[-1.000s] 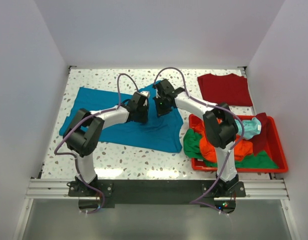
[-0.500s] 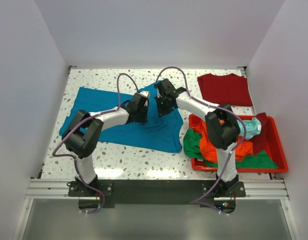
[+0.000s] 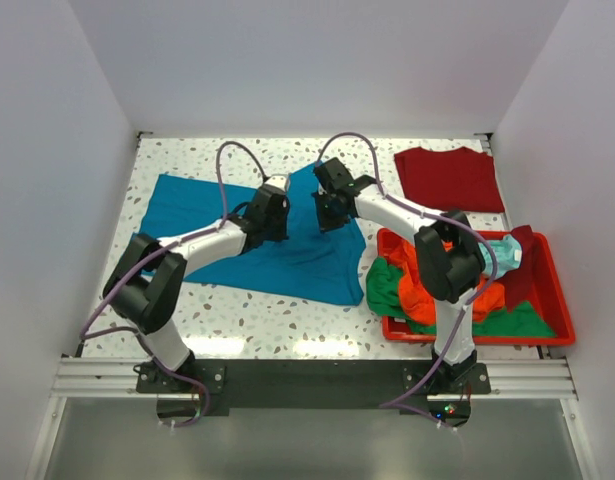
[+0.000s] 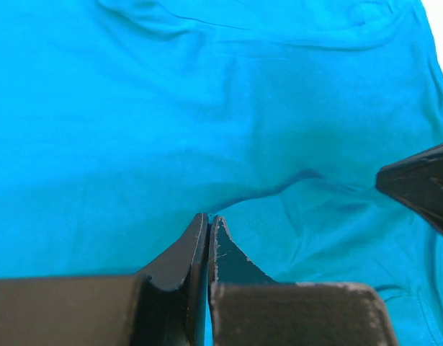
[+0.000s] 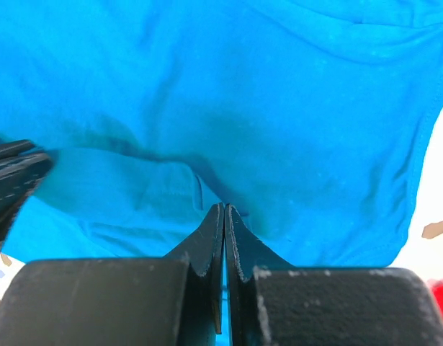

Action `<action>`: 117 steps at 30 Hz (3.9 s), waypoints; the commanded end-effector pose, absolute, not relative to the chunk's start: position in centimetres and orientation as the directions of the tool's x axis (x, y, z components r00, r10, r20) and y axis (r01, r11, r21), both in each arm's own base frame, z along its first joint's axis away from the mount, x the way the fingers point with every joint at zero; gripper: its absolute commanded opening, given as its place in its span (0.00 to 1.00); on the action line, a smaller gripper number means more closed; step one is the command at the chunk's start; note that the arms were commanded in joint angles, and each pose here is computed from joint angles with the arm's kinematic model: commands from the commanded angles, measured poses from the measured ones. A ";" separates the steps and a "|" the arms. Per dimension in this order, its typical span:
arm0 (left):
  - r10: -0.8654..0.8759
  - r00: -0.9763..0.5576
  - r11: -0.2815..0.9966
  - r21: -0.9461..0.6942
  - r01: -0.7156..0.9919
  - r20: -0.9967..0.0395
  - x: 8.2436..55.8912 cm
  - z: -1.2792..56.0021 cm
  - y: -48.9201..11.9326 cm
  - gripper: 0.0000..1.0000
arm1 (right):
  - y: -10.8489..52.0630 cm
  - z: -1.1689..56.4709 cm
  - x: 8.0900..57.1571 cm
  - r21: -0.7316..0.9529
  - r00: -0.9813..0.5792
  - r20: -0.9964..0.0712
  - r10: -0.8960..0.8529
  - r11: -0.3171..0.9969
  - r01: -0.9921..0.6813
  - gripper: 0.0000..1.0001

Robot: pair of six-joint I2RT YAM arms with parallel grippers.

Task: Fold and stack the t-shirts
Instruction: Fold the tshirt

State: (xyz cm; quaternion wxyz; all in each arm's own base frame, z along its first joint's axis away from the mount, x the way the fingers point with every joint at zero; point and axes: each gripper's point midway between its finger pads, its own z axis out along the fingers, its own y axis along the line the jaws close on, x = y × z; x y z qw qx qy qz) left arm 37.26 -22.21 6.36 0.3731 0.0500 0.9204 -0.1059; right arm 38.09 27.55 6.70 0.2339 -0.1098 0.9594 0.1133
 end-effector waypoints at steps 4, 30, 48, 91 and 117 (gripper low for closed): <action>-0.072 -0.618 0.982 -0.164 0.094 -0.783 38.4 9.8 -21.0 0.00 | 27.1 10.3 39.1 0.172 -0.827 -0.556 -0.086 0.961 -0.216 0.00; -0.070 -0.600 0.994 -0.106 0.024 -0.797 38.1 8.5 -18.9 0.00 | 28.6 9.1 42.3 0.156 -0.810 -0.582 -0.073 0.968 -0.199 0.00; -0.051 -0.614 0.998 -0.067 0.003 -0.787 38.2 7.2 -18.4 0.00 | 29.4 8.1 43.6 0.146 -0.808 -0.584 -0.081 0.968 -0.203 0.00; -0.205 -0.543 0.969 -0.090 -0.232 -0.814 38.5 10.3 -6.7 1.00 | 31.0 13.9 41.5 0.280 -0.787 -0.615 -0.042 0.922 -0.268 0.72; -0.583 -0.570 0.795 -0.261 -0.548 -0.579 26.8 0.1 -1.5 1.00 | 28.2 0.1 25.0 0.299 -0.950 -0.284 -0.131 0.929 -0.217 0.71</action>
